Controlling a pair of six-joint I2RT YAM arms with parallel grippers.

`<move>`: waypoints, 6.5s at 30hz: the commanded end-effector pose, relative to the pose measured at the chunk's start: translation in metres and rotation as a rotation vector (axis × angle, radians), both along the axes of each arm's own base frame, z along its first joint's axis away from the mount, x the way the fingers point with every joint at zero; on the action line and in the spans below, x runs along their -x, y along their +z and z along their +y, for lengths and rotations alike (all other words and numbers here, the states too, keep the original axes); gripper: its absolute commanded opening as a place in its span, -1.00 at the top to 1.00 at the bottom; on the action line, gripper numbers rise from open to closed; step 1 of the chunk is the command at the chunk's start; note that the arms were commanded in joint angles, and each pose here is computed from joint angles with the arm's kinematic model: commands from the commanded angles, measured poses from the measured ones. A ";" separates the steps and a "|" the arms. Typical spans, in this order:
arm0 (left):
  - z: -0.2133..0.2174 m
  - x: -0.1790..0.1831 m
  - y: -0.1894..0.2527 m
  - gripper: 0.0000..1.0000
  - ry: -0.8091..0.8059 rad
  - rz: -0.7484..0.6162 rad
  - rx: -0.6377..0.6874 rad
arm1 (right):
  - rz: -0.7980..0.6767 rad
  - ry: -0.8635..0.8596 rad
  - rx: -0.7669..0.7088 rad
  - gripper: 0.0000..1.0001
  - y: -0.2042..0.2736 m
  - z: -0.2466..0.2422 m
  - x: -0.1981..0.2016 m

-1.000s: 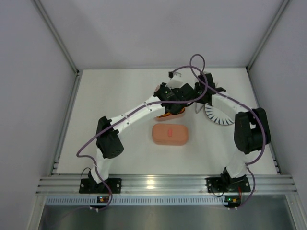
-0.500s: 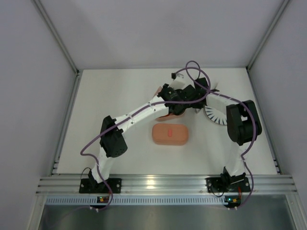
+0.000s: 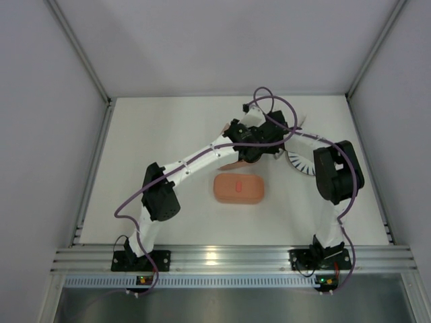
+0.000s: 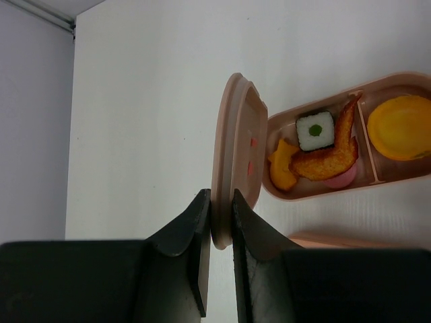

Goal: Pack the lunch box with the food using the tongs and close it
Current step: Close the box lid on the packing box.

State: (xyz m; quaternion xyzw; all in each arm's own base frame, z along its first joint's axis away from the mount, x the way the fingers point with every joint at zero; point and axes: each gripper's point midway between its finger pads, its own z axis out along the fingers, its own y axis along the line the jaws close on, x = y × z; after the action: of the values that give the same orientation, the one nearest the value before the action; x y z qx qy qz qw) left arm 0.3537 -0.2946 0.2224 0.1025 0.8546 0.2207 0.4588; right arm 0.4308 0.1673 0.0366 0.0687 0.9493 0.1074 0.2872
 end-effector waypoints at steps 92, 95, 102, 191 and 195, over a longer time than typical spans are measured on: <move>-0.069 0.049 -0.086 -0.26 -0.236 0.185 0.326 | -0.035 -0.045 0.084 0.49 0.043 -0.022 0.045; -0.072 0.051 -0.088 -0.26 -0.245 0.191 0.345 | -0.030 -0.044 0.088 0.49 0.042 -0.023 0.046; -0.076 0.054 -0.089 -0.28 -0.266 0.199 0.381 | -0.029 -0.042 0.082 0.49 0.044 -0.023 0.049; 0.001 0.022 -0.126 -0.10 -0.162 0.440 0.574 | -0.028 0.031 -0.030 0.82 0.056 0.033 -0.003; -0.004 0.017 -0.131 -0.08 -0.148 0.441 0.571 | -0.027 0.036 -0.038 0.82 0.057 0.035 -0.009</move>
State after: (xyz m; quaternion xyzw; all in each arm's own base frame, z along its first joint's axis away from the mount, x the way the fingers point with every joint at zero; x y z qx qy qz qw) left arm 0.3237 -0.2911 0.0851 0.0918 0.9542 -0.0840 0.2719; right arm 0.4186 0.1969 0.0713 0.0570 0.9554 0.1143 0.2661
